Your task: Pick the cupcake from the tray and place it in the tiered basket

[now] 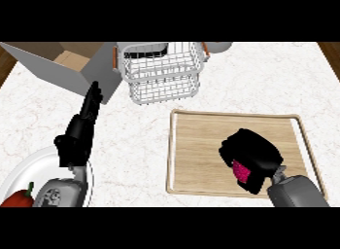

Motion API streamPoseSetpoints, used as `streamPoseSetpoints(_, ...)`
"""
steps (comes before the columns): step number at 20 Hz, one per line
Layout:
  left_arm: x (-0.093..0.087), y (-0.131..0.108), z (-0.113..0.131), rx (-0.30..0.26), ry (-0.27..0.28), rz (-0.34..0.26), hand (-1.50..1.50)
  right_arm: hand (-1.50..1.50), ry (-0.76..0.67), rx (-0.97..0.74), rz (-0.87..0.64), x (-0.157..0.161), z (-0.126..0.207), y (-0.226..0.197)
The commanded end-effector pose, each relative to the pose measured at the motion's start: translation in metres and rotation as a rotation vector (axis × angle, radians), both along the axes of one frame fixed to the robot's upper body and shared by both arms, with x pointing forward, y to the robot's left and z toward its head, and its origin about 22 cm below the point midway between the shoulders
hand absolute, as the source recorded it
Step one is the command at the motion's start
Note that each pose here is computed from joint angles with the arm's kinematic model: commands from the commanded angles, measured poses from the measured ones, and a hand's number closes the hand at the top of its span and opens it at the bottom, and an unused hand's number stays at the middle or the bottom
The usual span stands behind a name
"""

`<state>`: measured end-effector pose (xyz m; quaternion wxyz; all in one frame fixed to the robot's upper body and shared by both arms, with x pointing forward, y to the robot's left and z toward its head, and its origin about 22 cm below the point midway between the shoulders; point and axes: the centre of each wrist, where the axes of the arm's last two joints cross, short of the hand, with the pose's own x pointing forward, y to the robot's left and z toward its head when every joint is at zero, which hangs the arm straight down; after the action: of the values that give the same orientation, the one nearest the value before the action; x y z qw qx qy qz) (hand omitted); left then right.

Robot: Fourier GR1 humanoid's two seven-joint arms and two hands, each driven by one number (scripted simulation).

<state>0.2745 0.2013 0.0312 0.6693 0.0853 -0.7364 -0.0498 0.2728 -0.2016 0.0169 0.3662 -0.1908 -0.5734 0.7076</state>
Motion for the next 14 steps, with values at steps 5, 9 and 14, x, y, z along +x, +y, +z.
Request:
streamPoseSetpoints(5, 0.0, -0.003, -0.001, 0.005, -0.007, -0.009, 0.0, 1.5, -0.056, -0.247, -0.455, -0.006, 0.006, 0.09)
streamPoseSetpoints(9, 0.004, -0.013, 0.005, -0.004, -0.005, -0.047, 0.0, 1.5, -0.174, -0.291, -0.614, -0.005, 0.03, 0.117)
streamPoseSetpoints(14, -0.002, -0.007, -0.001, -0.005, 0.011, -0.053, 0.0, 1.5, -0.299, -0.23, -0.769, -0.021, 0.071, 0.153)
